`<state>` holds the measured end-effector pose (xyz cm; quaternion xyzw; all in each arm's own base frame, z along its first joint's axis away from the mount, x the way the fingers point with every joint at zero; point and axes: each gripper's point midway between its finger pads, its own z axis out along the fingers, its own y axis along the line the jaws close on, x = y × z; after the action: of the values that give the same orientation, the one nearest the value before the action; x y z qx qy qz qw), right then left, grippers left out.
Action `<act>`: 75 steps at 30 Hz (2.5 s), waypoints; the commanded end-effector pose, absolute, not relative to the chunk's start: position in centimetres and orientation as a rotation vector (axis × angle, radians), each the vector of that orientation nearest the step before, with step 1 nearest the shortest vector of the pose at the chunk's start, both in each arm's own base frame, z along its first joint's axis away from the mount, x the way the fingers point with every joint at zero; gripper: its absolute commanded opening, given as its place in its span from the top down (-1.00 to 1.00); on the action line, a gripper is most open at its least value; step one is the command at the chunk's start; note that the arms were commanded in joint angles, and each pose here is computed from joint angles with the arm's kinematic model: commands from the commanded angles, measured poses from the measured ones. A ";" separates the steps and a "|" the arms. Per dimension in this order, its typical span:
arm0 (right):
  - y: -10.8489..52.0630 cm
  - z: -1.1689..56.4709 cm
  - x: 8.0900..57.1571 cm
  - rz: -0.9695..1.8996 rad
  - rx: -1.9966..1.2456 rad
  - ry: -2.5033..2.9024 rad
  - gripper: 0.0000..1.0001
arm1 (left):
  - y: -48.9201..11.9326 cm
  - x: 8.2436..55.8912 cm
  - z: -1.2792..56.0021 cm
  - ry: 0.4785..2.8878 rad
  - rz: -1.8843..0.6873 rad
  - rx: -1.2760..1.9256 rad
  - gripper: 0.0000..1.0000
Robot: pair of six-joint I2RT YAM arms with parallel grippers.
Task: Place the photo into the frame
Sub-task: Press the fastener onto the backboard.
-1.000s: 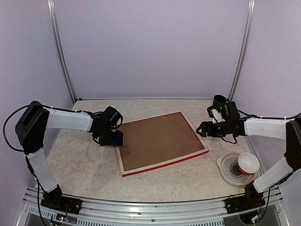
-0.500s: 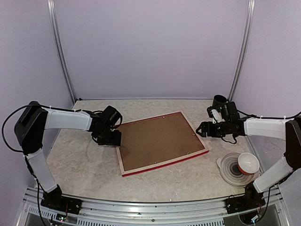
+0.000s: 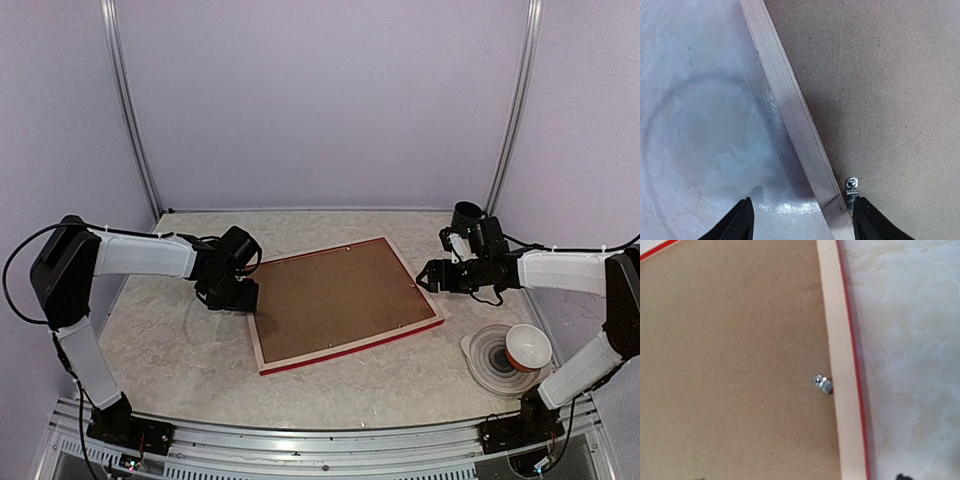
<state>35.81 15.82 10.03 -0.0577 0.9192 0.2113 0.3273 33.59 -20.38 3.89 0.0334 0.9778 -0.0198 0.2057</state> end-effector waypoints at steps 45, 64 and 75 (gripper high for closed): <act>15.5 9.6 35.6 0.553 -0.152 2.412 -0.62 | -19.1 32.6 0.9 2.795 0.117 0.197 0.14; 15.9 9.6 35.5 0.581 -0.163 2.417 -0.64 | -18.7 35.3 7.0 2.590 -0.019 -0.015 -0.38; 15.9 10.9 35.3 0.593 -0.161 2.363 -0.91 | -19.5 35.3 10.5 2.530 -0.065 0.032 -0.76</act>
<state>35.33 16.15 9.58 -0.0630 0.9195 0.2217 0.3184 35.47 -18.44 10.57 -0.0078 0.9525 -0.0249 0.3034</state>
